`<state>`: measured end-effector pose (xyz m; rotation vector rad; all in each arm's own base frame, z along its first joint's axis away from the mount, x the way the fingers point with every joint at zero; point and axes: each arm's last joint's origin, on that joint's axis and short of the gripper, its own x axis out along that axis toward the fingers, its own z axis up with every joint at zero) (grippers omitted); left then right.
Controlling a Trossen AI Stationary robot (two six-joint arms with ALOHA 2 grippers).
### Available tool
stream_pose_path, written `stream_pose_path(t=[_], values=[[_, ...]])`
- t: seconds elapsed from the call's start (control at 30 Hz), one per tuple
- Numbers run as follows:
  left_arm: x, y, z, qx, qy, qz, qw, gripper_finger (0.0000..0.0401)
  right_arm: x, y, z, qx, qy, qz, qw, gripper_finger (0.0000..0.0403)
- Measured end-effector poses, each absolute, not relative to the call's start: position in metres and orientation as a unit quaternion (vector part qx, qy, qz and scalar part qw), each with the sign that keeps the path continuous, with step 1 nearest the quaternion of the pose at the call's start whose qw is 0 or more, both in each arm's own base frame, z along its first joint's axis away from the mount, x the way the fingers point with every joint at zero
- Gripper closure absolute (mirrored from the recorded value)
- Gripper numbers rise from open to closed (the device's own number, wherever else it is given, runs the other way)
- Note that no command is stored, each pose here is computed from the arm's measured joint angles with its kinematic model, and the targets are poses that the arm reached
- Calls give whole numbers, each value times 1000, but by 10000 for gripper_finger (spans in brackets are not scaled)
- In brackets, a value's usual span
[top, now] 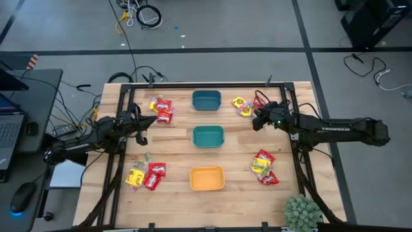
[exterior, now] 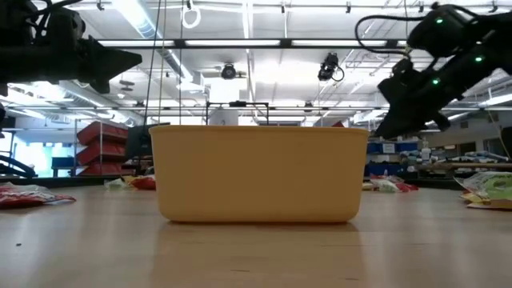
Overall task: Sort candy
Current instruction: Put the green gummy into the blue bin
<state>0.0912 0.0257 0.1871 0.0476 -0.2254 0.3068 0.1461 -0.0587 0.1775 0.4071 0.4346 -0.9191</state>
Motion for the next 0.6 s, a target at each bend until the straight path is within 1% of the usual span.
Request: stream_pose_path(t=[0.1, 0.3, 0.4, 0.6], values=[[91, 26, 186, 23, -106, 153, 982, 395, 156, -68, 182, 184, 226, -452, 843, 271], [92, 26, 183, 19, -92, 152, 984, 395, 174, -88, 183, 164, 315, -477, 804, 242], [92, 26, 183, 18, -90, 152, 984, 395, 183, -94, 182, 178, 362, -458, 792, 236], [93, 26, 179, 15, -71, 152, 986, 395, 197, -96, 173, 216, 426, -401, 782, 235]])
